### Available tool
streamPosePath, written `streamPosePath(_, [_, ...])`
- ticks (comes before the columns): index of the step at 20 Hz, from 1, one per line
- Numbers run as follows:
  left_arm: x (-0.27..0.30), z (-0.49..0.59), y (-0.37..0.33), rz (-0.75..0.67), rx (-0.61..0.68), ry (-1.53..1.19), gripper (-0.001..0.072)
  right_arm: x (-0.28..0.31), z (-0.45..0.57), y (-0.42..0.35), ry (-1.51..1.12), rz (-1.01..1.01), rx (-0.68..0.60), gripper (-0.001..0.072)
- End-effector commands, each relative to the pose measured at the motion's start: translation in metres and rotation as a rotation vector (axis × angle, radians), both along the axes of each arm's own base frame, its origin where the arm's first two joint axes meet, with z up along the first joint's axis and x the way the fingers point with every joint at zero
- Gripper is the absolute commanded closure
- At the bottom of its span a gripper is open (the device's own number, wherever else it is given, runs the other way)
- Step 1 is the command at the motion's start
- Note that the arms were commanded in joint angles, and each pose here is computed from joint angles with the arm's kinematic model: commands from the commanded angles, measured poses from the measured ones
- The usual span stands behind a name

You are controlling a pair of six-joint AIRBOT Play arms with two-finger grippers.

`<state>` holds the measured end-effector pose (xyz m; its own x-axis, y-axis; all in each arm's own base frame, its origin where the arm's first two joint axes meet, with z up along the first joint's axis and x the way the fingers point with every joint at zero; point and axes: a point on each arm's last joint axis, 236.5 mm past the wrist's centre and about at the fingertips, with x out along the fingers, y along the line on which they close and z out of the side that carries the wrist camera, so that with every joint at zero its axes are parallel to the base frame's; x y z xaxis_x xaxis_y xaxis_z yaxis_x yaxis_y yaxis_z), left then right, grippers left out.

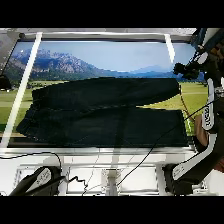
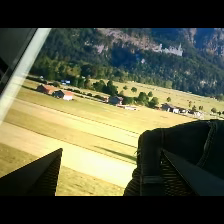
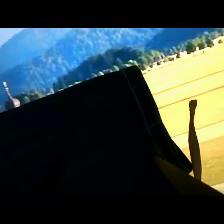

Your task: Fold the clothes and pants, and hang the long-sleeved shirts on hangers.

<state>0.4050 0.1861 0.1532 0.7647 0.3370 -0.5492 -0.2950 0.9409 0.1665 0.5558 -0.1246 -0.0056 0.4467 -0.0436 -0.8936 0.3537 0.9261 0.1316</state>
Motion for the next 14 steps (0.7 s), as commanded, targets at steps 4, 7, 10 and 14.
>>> streamPosePath(4, [0.001,0.002,0.0,0.0,0.005,-0.01,0.0021,-0.074,-0.028,-0.049,0.268,-0.107,0.048,0.0229])
streamPosePath(7, [0.001,0.002,0.0,0.0,0.005,-0.01,0.002,-0.104,-0.03,-0.057,0.331,-0.147,0.194,0.0275])
streamPosePath(10, [0.001,0.002,0.0,0.0,0.004,-0.01,0.002,-0.1,-0.032,-0.033,0.312,-0.091,0.321,0.0406])
streamPosePath(14, [0.001,0.002,0.0,0.0,0.004,-0.01,0.002,-0.094,-0.051,-0.022,0.305,-0.088,0.318,0.0421])
